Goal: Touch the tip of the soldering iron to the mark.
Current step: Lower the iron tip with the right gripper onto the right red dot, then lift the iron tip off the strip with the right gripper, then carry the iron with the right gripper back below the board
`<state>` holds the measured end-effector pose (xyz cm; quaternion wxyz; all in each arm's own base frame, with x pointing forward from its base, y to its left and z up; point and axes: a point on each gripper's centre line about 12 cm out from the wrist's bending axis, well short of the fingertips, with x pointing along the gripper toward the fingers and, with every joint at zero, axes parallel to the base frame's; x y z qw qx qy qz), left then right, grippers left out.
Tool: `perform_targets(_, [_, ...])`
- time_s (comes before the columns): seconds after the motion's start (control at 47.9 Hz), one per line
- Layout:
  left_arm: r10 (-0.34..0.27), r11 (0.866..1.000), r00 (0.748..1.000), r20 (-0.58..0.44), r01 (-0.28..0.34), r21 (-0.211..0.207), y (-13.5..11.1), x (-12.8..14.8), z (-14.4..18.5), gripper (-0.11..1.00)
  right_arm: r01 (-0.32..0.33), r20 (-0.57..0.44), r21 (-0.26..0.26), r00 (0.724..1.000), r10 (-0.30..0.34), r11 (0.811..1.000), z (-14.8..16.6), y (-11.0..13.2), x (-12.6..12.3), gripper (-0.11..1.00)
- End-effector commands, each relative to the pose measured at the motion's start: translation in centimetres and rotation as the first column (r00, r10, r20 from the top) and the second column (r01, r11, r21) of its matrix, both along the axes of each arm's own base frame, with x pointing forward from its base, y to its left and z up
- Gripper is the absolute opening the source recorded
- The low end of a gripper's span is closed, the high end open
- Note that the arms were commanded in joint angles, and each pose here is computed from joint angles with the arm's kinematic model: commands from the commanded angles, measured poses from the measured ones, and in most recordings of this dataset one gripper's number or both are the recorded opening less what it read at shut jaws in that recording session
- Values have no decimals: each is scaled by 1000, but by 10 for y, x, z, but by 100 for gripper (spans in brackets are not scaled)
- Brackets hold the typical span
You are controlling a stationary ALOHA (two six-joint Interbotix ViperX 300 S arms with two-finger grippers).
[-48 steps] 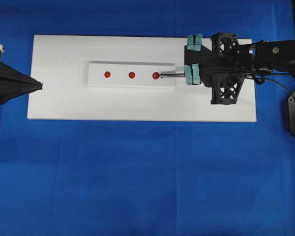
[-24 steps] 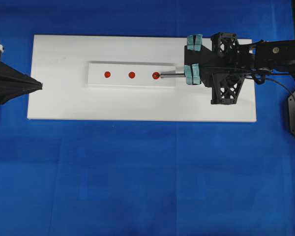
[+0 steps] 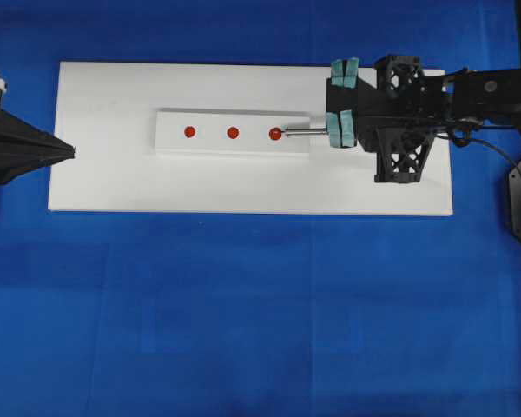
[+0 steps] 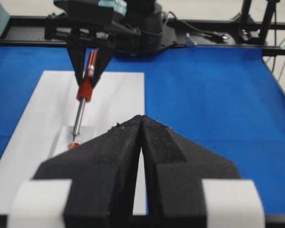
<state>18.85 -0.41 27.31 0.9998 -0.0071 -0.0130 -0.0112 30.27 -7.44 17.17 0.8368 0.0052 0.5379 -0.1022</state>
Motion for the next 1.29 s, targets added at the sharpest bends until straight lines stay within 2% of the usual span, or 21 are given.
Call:
perform_targets(0.0, [0,1000,1000,14,0,0,0,1,5,0,1,82,-25,997,1,1000,35,-2,4,6])
perform_targets(0.313, [0,1000,1000,12,0,-2,0,1,5,0,12,165,-80,986,2,997,93,-4,-8,6])
perform_targets(0.564, [0,1000,1000,15,0,-2,0,1,5,0,12,165,-80,986,1,997,94,-3,-10,6])
perform_targets(0.71, [0,1000,1000,12,1,-19,0,1,5,0,12,168,-80,986,2,997,94,-3,-8,6])
perform_targets(0.856, [-1,1000,1000,12,1,-20,0,1,5,0,15,171,-72,985,-3,997,94,-2,-8,6])
perform_targets(1.044, [-1,1000,1000,12,1,-20,0,1,5,0,20,177,-36,984,-13,999,93,8,-9,6])
perform_targets(1.17, [-1,1000,1000,12,1,-20,0,1,5,0,22,187,-5,982,-21,1000,92,21,-9,6])
perform_targets(1.274, [0,1000,1000,12,1,-19,0,1,5,0,1,198,31,980,-7,1000,91,43,-9,6])
